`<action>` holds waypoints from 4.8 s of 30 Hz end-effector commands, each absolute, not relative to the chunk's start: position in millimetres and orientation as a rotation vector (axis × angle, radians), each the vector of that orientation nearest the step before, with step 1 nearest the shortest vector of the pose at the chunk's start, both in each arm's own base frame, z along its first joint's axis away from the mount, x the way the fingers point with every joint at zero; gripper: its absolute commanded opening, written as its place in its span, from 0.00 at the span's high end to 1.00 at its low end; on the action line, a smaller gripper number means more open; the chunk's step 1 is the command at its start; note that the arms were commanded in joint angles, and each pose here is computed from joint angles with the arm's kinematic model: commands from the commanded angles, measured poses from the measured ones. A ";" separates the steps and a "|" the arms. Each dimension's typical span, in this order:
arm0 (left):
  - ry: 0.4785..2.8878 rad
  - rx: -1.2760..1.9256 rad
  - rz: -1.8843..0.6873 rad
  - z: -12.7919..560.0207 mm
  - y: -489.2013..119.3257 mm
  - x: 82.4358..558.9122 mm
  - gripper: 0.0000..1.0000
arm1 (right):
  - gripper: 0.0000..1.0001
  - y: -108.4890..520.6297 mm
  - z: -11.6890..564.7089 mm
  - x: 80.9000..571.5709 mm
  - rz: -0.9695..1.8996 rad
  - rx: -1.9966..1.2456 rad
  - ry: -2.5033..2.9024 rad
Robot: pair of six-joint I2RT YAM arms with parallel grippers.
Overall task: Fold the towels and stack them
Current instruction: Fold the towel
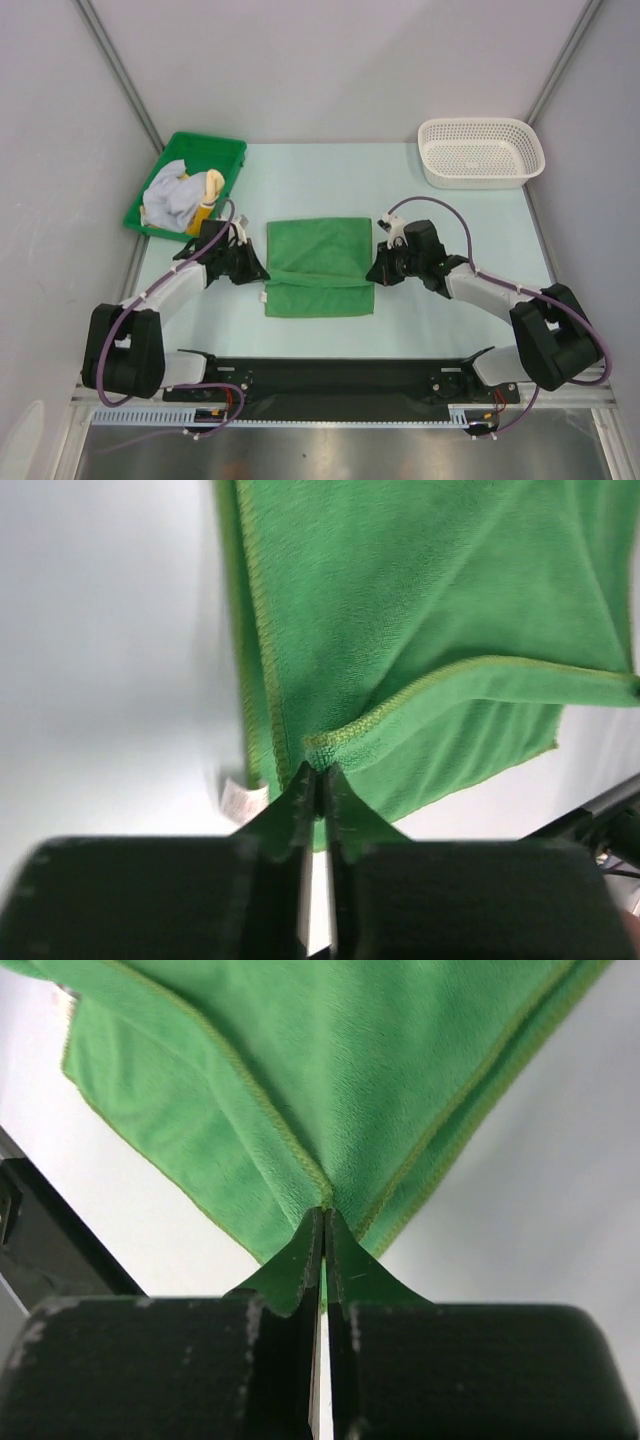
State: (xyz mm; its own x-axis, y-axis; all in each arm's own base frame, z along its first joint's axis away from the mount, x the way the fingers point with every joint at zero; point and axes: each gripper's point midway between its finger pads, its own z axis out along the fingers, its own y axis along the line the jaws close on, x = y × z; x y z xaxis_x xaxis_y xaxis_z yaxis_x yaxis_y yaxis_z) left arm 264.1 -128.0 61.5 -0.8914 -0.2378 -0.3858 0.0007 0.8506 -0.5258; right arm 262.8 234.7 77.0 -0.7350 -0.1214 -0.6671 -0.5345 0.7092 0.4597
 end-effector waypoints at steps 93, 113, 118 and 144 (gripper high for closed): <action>2.534 -0.457 -0.624 63.0 -125.0 234.9 1.00 | 1.00 224.5 62.0 232.6 0.702 0.599 2.562; 2.571 -0.493 -0.644 40.4 -127.6 198.8 1.00 | 1.00 229.3 52.9 208.1 0.858 0.430 2.550; 2.499 -0.468 -0.632 91.4 -126.2 213.4 1.00 | 1.00 228.0 82.0 213.2 0.874 0.392 2.522; 2.582 -0.636 -0.247 29.9 -93.5 171.7 1.00 | 1.00 202.4 36.7 182.5 0.807 0.368 2.565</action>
